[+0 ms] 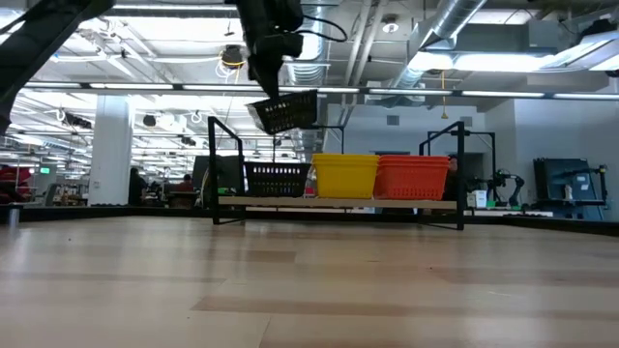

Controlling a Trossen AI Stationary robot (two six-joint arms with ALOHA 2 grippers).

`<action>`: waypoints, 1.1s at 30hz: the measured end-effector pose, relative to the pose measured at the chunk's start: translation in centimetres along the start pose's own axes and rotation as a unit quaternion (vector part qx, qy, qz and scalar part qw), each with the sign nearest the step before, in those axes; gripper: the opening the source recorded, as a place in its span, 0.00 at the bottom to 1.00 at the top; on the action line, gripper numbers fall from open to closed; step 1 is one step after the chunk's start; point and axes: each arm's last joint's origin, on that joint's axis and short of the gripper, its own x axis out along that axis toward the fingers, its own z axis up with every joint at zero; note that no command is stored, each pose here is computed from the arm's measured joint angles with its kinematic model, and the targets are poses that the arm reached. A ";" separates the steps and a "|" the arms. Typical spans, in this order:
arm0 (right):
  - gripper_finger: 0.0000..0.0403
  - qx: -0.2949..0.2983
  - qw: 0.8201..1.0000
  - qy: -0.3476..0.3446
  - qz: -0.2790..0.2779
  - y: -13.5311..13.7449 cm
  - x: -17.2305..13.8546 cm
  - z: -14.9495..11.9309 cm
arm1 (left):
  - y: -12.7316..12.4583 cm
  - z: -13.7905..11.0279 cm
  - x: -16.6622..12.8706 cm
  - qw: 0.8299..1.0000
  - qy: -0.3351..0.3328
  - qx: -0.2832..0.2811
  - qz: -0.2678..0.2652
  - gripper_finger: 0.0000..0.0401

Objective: Stack baskets on shelf by color
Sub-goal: Stack the left black bin on top of the other black bin on the shelf

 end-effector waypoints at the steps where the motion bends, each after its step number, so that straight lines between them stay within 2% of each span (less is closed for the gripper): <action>1: 0.00 0.001 1.000 0.000 0.000 0.0 0.0 0.0 | 0.1 0.3 0.3 1.000 -0.008 0.013 0.003 0.00; 6: 0.00 0.004 1.000 -0.001 -0.001 0.0 0.0 0.0 | 0.4 0.7 1.4 0.997 -0.005 0.075 0.012 0.00; 9: 0.00 0.009 1.000 -0.005 -0.003 0.0 0.0 0.1 | 0.6 0.7 1.9 0.995 0.000 0.098 -0.002 0.00; 18: 0.00 0.029 0.999 -0.011 -0.031 -0.2 0.0 0.2 | 1.3 1.2 3.1 0.990 -0.019 0.139 -0.019 0.00; 25: 0.00 0.043 0.998 -0.010 -0.044 -0.2 0.0 0.2 | 1.8 1.1 4.5 0.988 0.000 0.151 -0.032 0.00; 33: 0.00 0.045 0.998 -0.010 -0.045 -0.2 0.0 0.2 | 2.3 1.3 8.0 0.987 0.033 0.148 -0.060 0.00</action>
